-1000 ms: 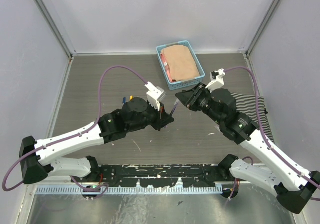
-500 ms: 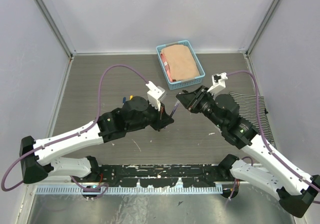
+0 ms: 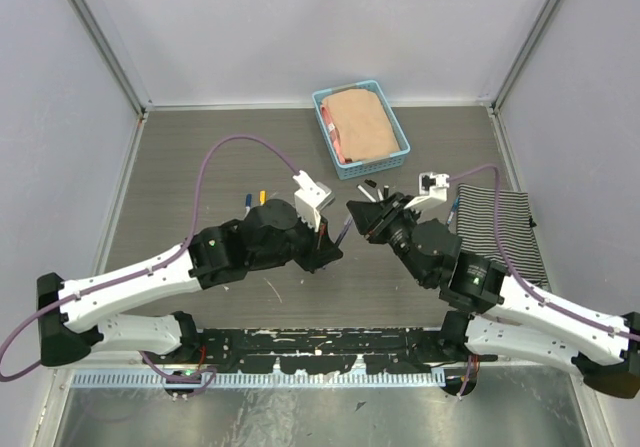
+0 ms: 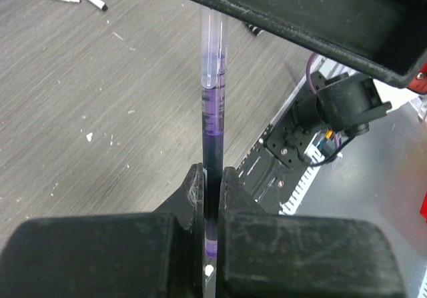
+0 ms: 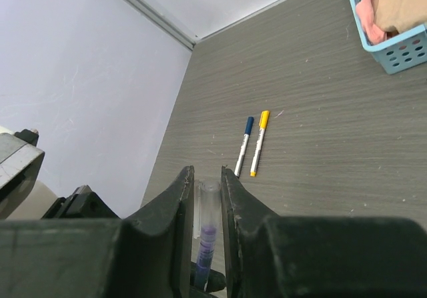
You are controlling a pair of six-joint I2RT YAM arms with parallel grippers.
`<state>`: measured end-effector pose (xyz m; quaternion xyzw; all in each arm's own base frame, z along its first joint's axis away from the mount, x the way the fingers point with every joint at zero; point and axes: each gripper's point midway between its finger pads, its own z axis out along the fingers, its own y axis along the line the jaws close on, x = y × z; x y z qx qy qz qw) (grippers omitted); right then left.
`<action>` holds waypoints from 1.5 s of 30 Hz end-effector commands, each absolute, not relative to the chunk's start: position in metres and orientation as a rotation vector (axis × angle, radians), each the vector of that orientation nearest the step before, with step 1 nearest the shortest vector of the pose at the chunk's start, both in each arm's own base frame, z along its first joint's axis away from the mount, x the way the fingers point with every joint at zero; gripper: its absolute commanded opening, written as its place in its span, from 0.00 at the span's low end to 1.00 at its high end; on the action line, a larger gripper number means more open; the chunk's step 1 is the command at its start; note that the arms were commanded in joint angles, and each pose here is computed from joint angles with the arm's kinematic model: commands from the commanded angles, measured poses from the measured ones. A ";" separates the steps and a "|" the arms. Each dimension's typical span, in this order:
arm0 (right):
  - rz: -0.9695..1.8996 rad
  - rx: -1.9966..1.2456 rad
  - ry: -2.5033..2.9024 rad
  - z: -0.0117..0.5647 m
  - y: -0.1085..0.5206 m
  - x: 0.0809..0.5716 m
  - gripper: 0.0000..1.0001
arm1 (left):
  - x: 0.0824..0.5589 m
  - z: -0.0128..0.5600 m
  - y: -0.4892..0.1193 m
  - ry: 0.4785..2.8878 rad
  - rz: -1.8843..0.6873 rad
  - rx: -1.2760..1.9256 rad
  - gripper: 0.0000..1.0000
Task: Insert the pens into the pen caps
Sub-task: Press the pen cap onto the pen.
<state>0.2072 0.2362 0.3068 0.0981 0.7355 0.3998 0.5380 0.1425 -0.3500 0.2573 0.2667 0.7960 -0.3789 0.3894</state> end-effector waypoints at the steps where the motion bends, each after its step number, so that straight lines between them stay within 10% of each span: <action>1: 0.896 -0.026 2.056 0.214 0.272 0.145 0.00 | 0.169 0.399 -0.356 1.595 -1.155 0.425 0.00; 45: 1.407 -0.098 2.206 0.173 0.347 0.065 0.00 | 0.157 0.440 -0.326 1.364 -1.176 0.425 0.00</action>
